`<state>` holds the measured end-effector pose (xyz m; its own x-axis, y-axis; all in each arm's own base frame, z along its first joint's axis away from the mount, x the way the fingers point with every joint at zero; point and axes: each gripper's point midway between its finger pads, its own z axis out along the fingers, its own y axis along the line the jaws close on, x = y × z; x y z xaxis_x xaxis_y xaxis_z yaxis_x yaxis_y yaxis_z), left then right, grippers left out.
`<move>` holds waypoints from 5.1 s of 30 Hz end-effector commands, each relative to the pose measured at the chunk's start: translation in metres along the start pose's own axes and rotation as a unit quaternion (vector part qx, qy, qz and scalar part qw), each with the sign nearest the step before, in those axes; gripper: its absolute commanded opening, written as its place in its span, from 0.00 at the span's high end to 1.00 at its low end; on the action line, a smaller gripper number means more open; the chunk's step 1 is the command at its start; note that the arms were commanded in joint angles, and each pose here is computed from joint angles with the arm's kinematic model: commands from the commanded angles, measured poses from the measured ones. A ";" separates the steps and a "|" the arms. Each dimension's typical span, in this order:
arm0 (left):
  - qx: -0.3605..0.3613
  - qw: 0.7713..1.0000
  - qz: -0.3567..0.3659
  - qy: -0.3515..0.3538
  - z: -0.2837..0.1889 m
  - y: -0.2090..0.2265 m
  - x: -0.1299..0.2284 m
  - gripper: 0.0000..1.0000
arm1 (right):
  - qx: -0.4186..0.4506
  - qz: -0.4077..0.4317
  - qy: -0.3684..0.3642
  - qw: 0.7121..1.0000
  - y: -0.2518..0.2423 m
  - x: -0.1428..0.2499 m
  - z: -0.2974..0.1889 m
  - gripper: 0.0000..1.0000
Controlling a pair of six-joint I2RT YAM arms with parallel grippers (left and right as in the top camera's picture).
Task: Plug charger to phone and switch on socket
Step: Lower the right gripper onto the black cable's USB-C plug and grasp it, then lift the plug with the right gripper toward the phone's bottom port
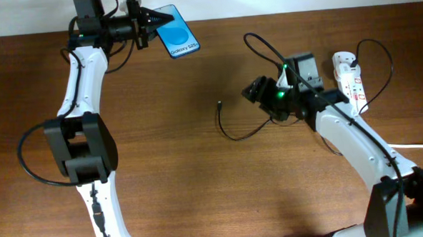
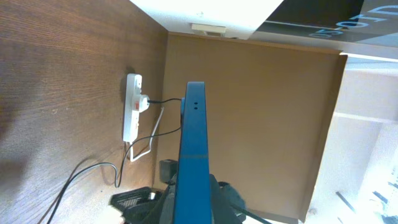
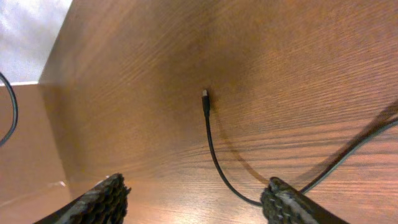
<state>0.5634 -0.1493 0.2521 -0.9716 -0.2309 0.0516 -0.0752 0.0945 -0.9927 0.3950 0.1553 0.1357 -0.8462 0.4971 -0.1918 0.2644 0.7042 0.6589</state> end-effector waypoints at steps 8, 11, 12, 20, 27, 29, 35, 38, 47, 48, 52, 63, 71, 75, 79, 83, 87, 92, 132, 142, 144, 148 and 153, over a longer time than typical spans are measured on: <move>0.030 0.999 0.019 0.034 -0.023 -0.018 0.010 1.00 | 0.037 -0.146 0.001 0.989 0.048 -0.007 -0.005 0.36; 0.038 0.998 0.019 0.050 -0.023 -0.021 0.015 1.00 | 0.057 -0.161 0.046 0.984 0.048 0.002 0.027 0.37; 0.039 0.998 0.019 0.053 -0.024 -0.021 0.016 1.00 | 0.059 -0.160 0.051 0.984 0.045 0.003 0.034 0.36; 0.041 0.997 0.020 0.058 -0.023 -0.022 0.018 1.00 | 0.080 -0.170 0.081 0.979 0.028 0.022 0.085 0.34; 0.041 0.997 0.019 0.058 -0.023 -0.022 0.018 1.00 | 0.103 -0.168 0.097 0.975 0.003 0.034 0.130 0.60; 0.041 0.997 0.019 0.058 -0.023 -0.022 0.018 1.00 | 0.105 -0.165 0.101 0.975 -0.001 0.035 0.136 0.63; 0.041 0.997 0.019 0.058 -0.023 -0.022 0.018 1.00 | 0.106 -0.165 0.103 0.975 -0.007 0.036 0.146 0.66; 0.041 0.997 0.020 0.059 -0.022 -0.022 0.019 1.00 | 0.112 -0.162 0.109 0.974 -0.014 0.039 0.151 0.68; 0.041 0.997 0.020 0.059 -0.023 -0.022 0.019 1.00 | 0.117 -0.160 0.125 0.972 -0.025 0.048 0.164 0.69; 0.041 0.997 0.020 0.058 -0.022 -0.022 0.018 1.00 | 0.116 -0.160 0.124 0.972 -0.024 0.048 0.164 0.69; 0.041 0.997 0.020 0.058 -0.022 -0.022 0.018 1.00 | 0.117 -0.160 0.124 0.972 -0.024 0.048 0.165 0.70; 0.040 0.997 0.020 0.057 -0.022 -0.022 0.018 1.00 | 0.110 -0.158 0.134 0.972 -0.023 0.052 0.164 0.85; 0.041 0.997 0.020 0.057 -0.022 -0.022 0.018 1.00 | 0.079 -0.196 0.126 0.969 0.001 0.046 0.145 0.96; 0.041 0.997 0.024 0.057 -0.022 -0.022 0.018 1.00 | 0.006 -0.267 0.080 0.960 0.068 0.033 0.078 0.96; 0.051 0.994 0.064 0.073 -0.021 -0.025 0.025 1.00 | -0.115 -0.311 0.108 0.937 0.123 0.059 0.015 0.96; 0.058 0.990 0.092 0.091 -0.011 -0.027 0.033 1.00 | -0.189 -0.314 0.170 0.915 0.140 0.091 -0.017 0.96; 0.060 0.988 0.100 0.104 0.002 -0.028 0.041 1.00 | -0.198 -0.322 0.176 0.909 0.144 0.102 -0.048 0.96; 0.060 0.987 0.099 0.115 0.012 -0.022 0.051 1.00 | -0.183 -0.351 0.107 0.912 0.142 0.108 -0.114 0.96; 0.066 0.976 0.124 0.169 0.060 -0.013 0.095 1.00 | -0.319 -0.157 0.063 0.932 0.124 0.079 -0.039 0.96; 0.066 0.975 0.124 0.170 0.061 -0.013 0.095 1.00 | -0.321 -0.150 0.070 0.933 0.123 0.078 -0.039 0.96; 0.066 0.975 0.124 0.170 0.061 -0.013 0.095 1.00 | -0.319 -0.139 0.076 0.934 0.123 0.080 -0.039 0.96; 0.066 0.975 0.124 0.170 0.061 -0.013 0.095 1.00 | -0.323 -0.141 0.084 0.932 0.123 0.082 -0.040 0.96; 0.065 0.976 0.124 0.169 0.061 -0.013 0.095 1.00 | -0.323 -0.139 0.088 0.932 0.123 0.083 -0.040 0.96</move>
<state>0.4904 -0.2324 0.2495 -0.9817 0.1003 -0.1619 0.1635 0.0082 -0.9865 0.3400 0.2610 0.2289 -0.9110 0.2257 -0.3451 -0.2628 0.3272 0.9077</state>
